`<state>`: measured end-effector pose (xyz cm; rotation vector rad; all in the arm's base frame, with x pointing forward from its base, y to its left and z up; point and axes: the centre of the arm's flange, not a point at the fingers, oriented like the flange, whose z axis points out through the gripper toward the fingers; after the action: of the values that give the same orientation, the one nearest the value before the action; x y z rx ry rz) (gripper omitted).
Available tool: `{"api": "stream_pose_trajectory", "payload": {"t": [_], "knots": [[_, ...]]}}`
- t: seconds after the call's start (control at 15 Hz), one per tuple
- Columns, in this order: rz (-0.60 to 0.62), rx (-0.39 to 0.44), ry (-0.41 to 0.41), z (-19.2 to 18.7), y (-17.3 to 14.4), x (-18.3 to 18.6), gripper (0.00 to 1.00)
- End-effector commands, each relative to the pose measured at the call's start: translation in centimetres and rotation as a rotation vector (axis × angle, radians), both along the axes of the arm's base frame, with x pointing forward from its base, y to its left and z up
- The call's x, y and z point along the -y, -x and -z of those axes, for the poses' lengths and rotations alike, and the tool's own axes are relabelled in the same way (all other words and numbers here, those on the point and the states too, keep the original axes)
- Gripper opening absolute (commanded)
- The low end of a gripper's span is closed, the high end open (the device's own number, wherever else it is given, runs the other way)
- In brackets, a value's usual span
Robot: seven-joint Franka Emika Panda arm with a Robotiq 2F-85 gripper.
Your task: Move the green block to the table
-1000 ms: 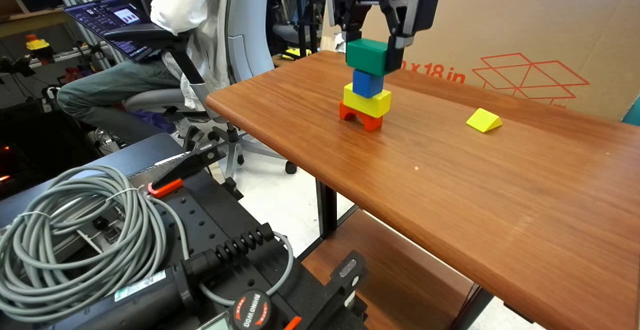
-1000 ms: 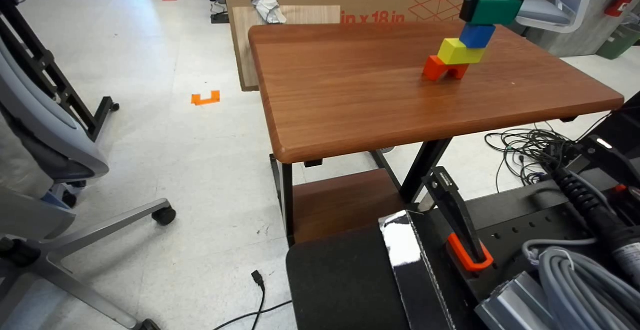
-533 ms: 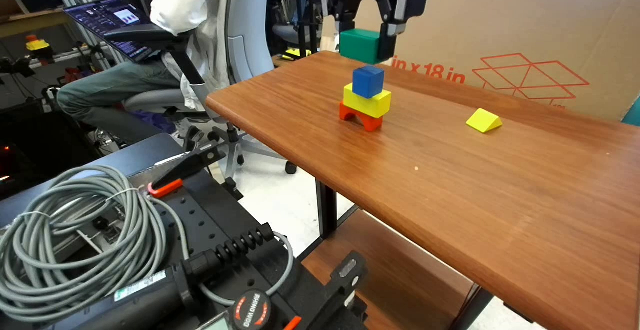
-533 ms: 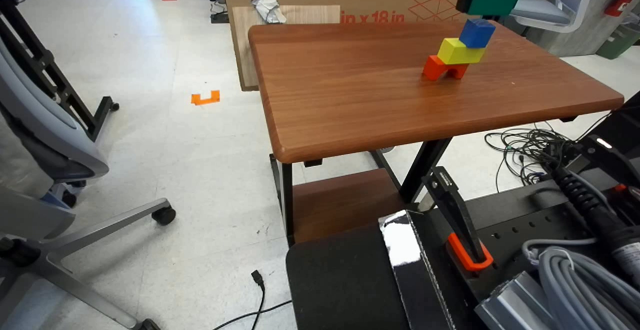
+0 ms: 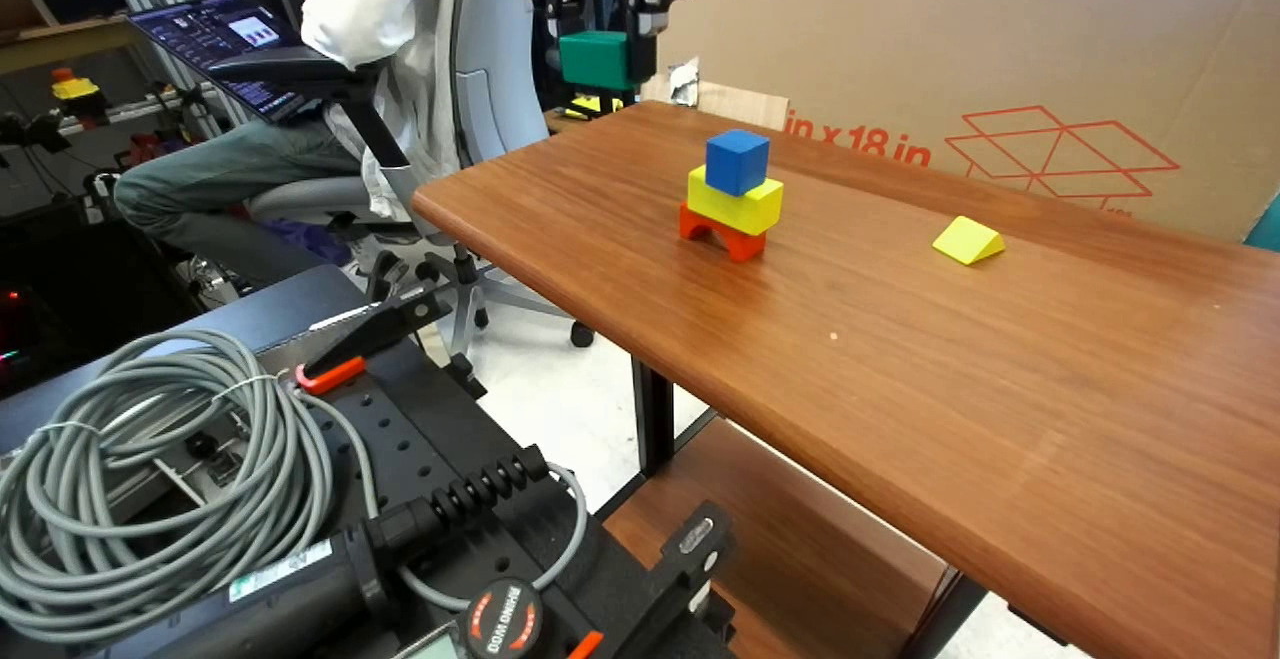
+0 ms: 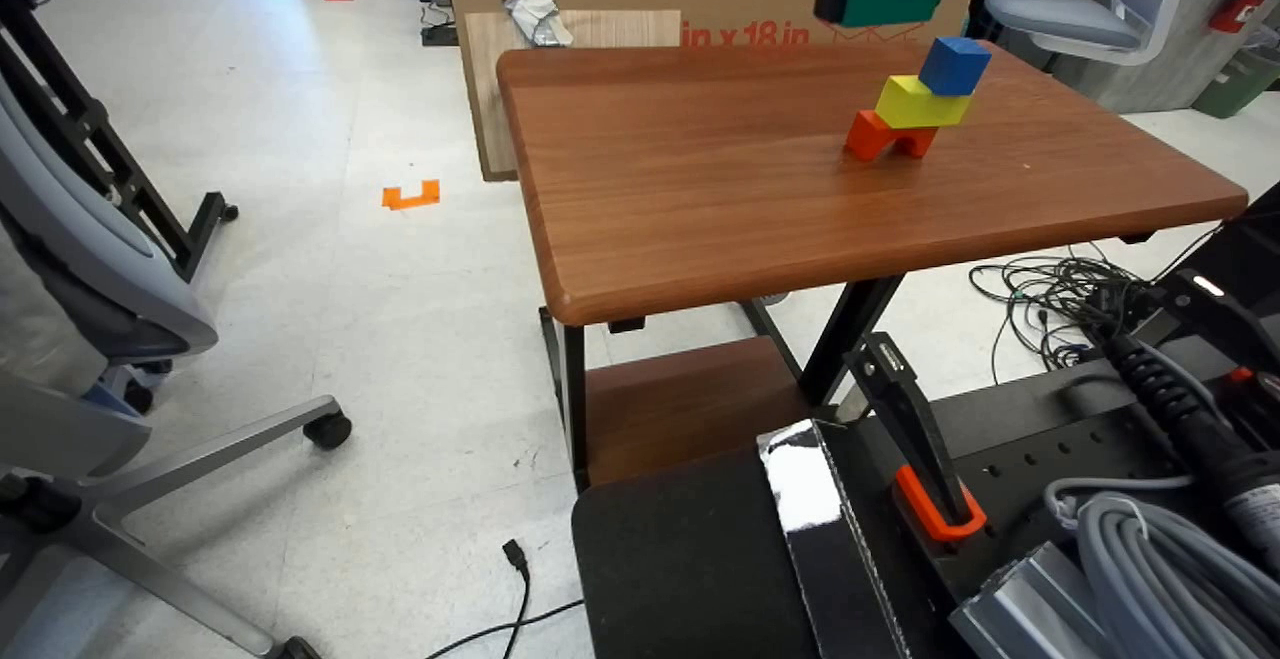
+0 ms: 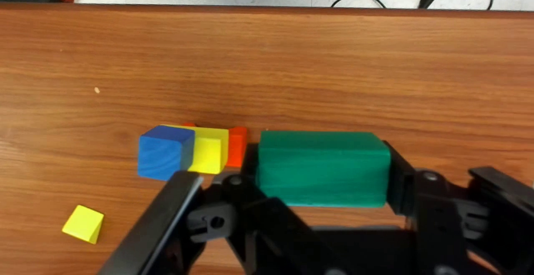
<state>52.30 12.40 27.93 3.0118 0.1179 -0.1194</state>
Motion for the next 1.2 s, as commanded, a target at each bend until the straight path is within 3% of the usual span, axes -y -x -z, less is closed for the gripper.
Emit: {"api": "stream_pose_trajectory", "payload": {"t": [0.0, 0.53, 1.13], "knots": [[-0.072, 0.004, 0.025, 1.6, 0.2, -3.7, 0.42], [-0.125, -0.076, 0.018, 7.7, 0.0, -7.4, 0.42], [-0.124, -0.009, 0.015, 12.8, -1.0, -8.6, 0.42]]}}
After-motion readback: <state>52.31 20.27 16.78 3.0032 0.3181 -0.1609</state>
